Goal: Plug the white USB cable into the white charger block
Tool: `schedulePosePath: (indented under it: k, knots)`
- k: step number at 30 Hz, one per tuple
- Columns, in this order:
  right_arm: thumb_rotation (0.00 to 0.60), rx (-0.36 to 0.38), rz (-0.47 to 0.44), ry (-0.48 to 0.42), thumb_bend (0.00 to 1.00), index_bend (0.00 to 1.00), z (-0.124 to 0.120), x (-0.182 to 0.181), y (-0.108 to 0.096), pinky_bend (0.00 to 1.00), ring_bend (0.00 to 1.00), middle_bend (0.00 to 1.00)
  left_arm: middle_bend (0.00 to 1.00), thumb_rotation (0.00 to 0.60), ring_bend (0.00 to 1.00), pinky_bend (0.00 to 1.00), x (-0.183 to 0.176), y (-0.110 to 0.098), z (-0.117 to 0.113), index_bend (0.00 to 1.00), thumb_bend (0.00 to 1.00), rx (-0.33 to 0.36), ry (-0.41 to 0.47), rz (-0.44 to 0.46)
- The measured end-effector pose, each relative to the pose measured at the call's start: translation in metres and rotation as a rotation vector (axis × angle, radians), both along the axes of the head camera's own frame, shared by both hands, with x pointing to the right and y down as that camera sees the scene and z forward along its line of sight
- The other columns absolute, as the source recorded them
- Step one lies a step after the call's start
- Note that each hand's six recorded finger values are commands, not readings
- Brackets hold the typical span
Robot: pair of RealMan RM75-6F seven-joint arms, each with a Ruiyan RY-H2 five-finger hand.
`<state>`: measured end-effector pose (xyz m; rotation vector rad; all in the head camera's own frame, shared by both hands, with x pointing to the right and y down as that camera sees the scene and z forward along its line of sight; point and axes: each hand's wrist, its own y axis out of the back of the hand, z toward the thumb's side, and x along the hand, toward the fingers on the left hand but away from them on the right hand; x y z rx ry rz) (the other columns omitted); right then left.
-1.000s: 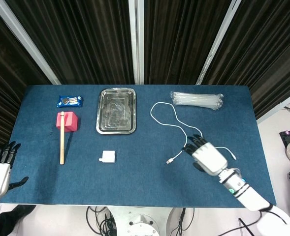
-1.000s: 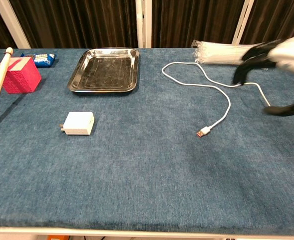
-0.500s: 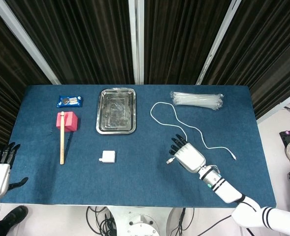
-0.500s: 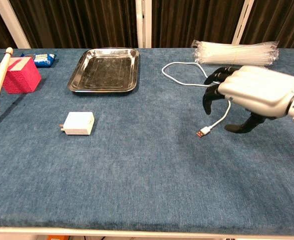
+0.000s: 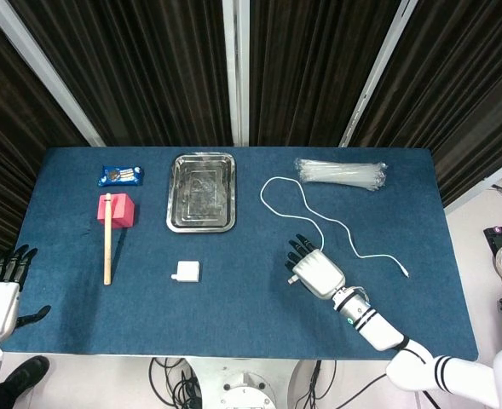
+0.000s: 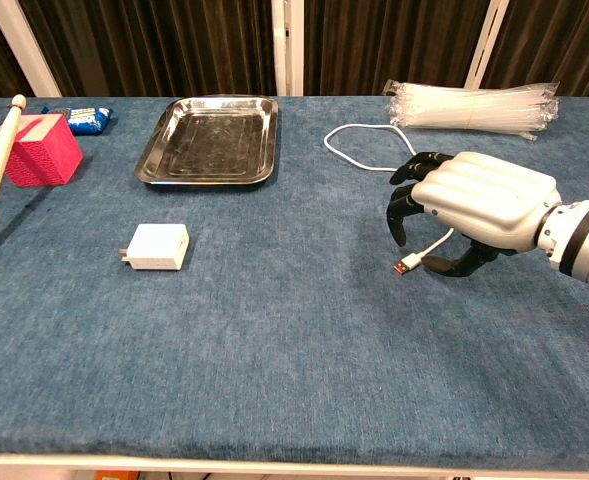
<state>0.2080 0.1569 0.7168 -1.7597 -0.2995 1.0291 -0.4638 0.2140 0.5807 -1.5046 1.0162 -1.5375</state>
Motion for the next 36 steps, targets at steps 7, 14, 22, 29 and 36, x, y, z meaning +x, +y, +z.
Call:
schedulePosePath:
  k: [7,14,22,29,36]
  knots:
    - [0.600,-0.014,0.004,0.001,0.29,0.46,0.005,-0.003,0.002,0.08,0.11,0.32,0.03,0.600,0.00,0.00,-0.001,-0.001,0.001,0.07,0.10,0.000,0.001,0.000]
    - [0.600,-0.019,0.011,0.000,0.31,0.47,0.008,-0.003,0.004,0.08,0.11,0.32,0.03,0.600,0.00,0.00,0.000,0.000,0.001,0.07,0.10,-0.001,0.007,0.004]
    - [0.600,-0.017,0.016,0.001,0.33,0.50,0.009,-0.003,0.005,0.08,0.11,0.32,0.03,0.600,0.00,0.00,-0.001,0.001,0.002,0.07,0.10,-0.004,0.012,0.002]
    - [0.600,-0.012,0.017,-0.007,0.40,0.52,0.004,-0.003,0.006,0.08,0.12,0.35,0.03,0.600,0.00,0.00,-0.001,0.000,0.002,0.07,0.10,-0.004,0.015,0.004]
    - [0.600,0.013,0.030,-0.033,0.40,0.52,-0.014,0.001,-0.001,0.08,0.18,0.43,0.03,0.600,0.00,0.00,0.002,-0.002,0.001,0.07,0.10,-0.004,0.019,0.017]
